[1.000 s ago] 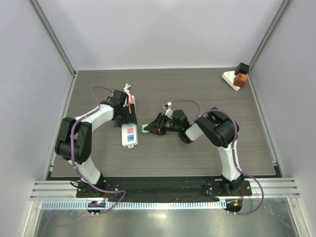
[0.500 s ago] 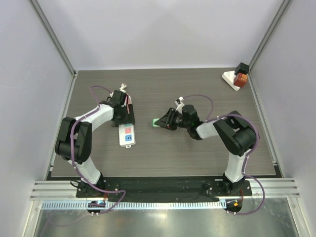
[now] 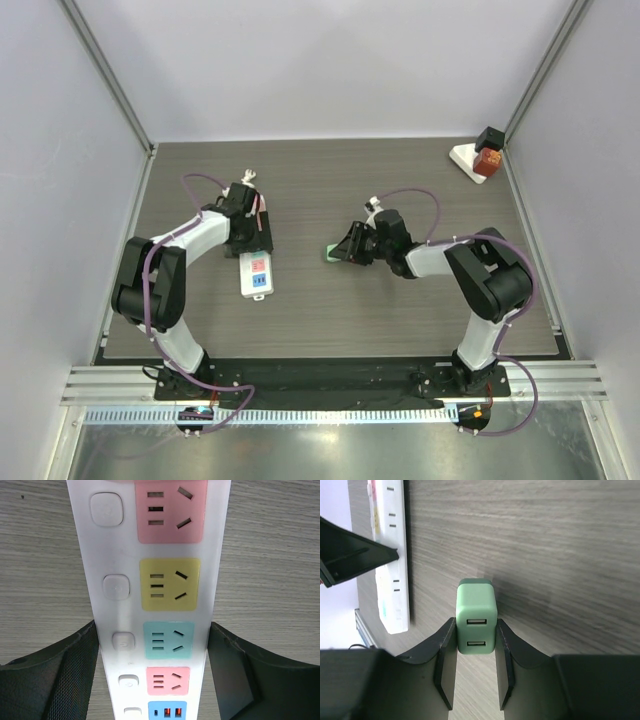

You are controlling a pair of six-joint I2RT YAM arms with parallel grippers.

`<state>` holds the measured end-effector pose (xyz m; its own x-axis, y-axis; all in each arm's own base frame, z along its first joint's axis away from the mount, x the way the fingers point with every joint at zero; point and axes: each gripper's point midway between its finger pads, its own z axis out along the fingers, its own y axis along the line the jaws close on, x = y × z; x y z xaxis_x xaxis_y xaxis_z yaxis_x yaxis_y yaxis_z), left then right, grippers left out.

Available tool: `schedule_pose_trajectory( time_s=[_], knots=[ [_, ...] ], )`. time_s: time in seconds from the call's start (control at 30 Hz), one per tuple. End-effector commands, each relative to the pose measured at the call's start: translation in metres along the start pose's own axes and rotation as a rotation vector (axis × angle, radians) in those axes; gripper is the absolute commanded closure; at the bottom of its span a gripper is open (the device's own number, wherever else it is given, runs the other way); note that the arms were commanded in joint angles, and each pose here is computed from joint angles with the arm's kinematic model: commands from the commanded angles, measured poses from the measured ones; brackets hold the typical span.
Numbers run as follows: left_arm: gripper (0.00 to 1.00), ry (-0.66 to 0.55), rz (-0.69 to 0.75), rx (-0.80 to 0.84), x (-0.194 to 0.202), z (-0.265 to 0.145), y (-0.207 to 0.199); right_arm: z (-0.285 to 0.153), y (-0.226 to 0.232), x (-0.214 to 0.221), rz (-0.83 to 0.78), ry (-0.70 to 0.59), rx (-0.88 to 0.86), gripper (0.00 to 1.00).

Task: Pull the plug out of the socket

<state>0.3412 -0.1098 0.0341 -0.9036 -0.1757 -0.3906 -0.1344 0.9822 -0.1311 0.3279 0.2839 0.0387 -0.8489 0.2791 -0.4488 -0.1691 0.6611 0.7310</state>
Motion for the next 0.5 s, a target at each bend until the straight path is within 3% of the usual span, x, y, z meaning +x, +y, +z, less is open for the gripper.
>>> schedule_pose_trajectory(
  time_s=[0.0, 0.3, 0.4, 0.47],
  knots=[
    [1.0, -0.002, 0.0, -0.008, -0.006, -0.005, 0.002, -0.007, -0.005, -0.026, -0.062, -0.066, 0.045, 0.75],
    [1.0, -0.001, 0.006, -0.002, -0.007, -0.007, 0.001, -0.013, -0.016, -0.034, -0.077, -0.074, 0.091, 0.38],
    [1.0, -0.002, 0.006, 0.007, -0.008, -0.007, -0.001, -0.02, -0.015, -0.041, -0.104, -0.1, 0.118, 0.01],
    [1.0, -0.002, 0.007, 0.013, -0.008, -0.008, -0.003, -0.025, -0.018, -0.046, -0.124, -0.122, 0.143, 0.0]
  ],
)
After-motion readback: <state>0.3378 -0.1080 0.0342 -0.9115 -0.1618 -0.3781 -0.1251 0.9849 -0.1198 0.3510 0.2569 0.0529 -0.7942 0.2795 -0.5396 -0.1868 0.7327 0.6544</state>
